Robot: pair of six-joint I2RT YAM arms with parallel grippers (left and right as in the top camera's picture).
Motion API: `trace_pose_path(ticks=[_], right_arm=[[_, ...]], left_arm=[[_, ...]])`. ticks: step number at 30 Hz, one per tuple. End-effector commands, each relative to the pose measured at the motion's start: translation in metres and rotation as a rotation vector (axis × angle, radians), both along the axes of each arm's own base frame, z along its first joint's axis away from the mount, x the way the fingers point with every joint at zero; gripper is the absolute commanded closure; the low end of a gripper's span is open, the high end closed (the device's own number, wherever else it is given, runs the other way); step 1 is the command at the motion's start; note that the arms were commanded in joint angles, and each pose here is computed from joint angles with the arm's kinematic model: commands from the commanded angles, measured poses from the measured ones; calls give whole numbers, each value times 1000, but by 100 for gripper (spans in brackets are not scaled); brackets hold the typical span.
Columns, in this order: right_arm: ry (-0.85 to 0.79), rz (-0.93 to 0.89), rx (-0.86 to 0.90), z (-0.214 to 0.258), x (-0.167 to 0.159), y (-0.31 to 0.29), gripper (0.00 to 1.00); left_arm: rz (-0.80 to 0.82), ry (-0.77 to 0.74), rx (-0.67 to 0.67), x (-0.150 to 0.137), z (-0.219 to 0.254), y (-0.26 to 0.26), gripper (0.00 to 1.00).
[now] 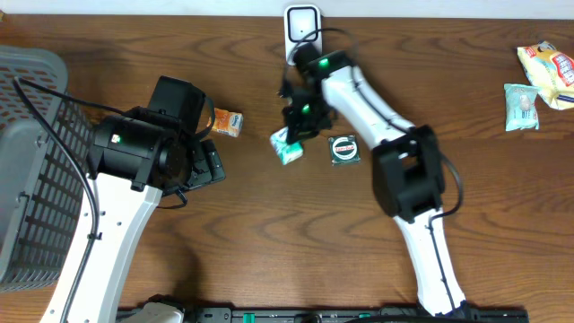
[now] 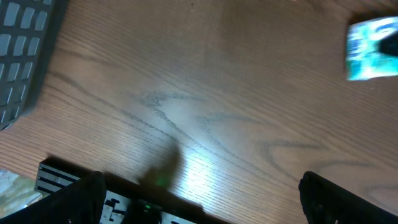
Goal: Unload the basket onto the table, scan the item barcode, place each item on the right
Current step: 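Grasp the green Kleenex pack by its end with the right gripper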
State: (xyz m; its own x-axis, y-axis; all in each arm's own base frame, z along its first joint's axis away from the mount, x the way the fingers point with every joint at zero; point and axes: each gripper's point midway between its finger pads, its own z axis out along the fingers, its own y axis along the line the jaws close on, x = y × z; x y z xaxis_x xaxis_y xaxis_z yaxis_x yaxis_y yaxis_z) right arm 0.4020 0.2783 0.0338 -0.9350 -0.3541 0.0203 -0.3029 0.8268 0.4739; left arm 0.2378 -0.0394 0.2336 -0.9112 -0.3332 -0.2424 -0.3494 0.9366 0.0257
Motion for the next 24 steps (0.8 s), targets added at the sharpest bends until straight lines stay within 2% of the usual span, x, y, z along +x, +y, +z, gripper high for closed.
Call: trace_pose_path(ticks=[1, 4, 9, 11, 18, 24], right_arm=[[-45, -11, 191, 57, 12, -8, 99], [-39, -15, 337, 81, 18, -15, 99], [-44, -2, 695, 132, 25, -36, 99], [-55, -14, 776, 145, 27, -49, 99], [-104, -74, 844, 156, 35, -99, 99], [-183, -48, 915, 169, 28, -119, 99]], left_arm=[[14, -8, -1, 0, 2, 2, 3], [14, -8, -1, 0, 2, 2, 2], [14, -8, -1, 0, 2, 2, 3], [14, -8, -1, 0, 2, 2, 2], [14, -8, -1, 0, 2, 2, 2], [14, -8, -1, 0, 2, 2, 2]])
